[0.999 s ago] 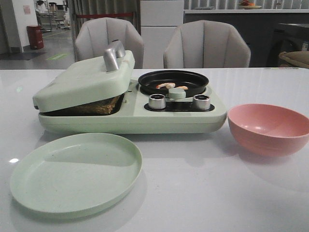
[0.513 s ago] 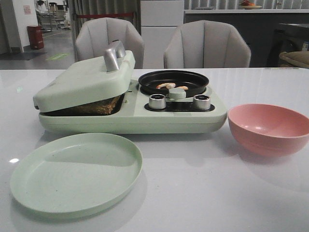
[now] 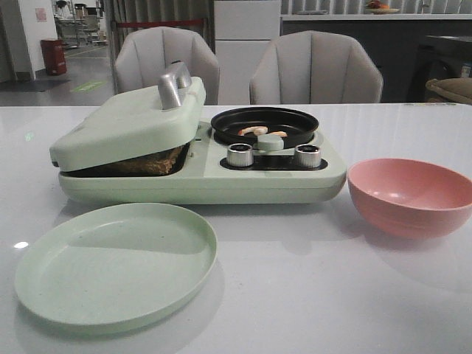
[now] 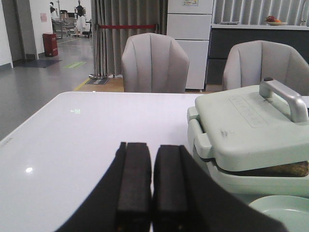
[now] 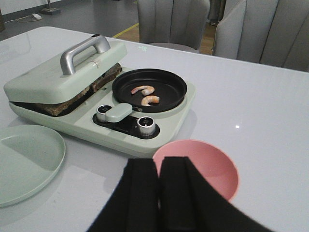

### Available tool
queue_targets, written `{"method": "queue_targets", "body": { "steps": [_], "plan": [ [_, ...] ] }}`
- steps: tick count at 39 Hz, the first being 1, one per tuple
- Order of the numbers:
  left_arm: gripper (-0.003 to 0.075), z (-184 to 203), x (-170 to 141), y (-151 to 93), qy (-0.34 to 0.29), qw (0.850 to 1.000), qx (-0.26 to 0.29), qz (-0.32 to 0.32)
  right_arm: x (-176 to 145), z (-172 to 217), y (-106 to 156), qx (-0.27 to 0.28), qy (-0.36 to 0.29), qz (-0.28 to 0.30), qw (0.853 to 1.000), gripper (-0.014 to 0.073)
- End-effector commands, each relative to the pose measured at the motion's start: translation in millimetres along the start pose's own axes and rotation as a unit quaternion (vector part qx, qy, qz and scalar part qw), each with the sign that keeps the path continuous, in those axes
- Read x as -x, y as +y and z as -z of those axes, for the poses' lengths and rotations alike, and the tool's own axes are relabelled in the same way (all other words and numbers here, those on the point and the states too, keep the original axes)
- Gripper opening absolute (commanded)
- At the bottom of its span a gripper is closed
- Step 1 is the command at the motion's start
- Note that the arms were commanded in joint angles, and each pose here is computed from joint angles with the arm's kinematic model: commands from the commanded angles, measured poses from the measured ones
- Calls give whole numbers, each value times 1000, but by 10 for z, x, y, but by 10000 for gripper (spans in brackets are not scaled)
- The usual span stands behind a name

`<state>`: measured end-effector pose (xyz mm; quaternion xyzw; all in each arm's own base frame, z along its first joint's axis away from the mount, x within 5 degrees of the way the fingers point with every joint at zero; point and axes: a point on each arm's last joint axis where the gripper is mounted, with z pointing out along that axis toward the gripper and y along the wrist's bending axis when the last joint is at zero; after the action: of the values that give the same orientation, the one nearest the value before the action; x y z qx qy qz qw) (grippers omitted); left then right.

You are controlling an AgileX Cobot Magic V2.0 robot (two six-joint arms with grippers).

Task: Make breakfast with bread and shrimp

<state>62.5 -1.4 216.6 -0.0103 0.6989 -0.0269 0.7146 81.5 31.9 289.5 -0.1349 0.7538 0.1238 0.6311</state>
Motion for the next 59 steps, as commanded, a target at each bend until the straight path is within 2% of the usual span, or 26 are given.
{"method": "queue_targets", "body": {
  "steps": [1, 6, 10, 23, 59],
  "plan": [
    [114, -4, 110, -18, -61, 998, -10, 0, 143, 20, -17, -10, -43, 7, 999, 153],
    [114, 37, 54, -30, -110, 994, -20, -6, 143, 20, -17, -10, -43, 7, 999, 153],
    [113, 102, 51, -25, -122, 992, -18, -7, 143, 20, -17, -10, -43, 7, 999, 153],
    [114, 95, 29, -53, -108, 993, -46, -2, 138, 20, -15, -10, -41, 7, 999, 153],
    [113, 94, 29, -51, -108, 993, -44, -2, 138, 20, -15, -10, -41, 7, 999, 153]
  ]
}}
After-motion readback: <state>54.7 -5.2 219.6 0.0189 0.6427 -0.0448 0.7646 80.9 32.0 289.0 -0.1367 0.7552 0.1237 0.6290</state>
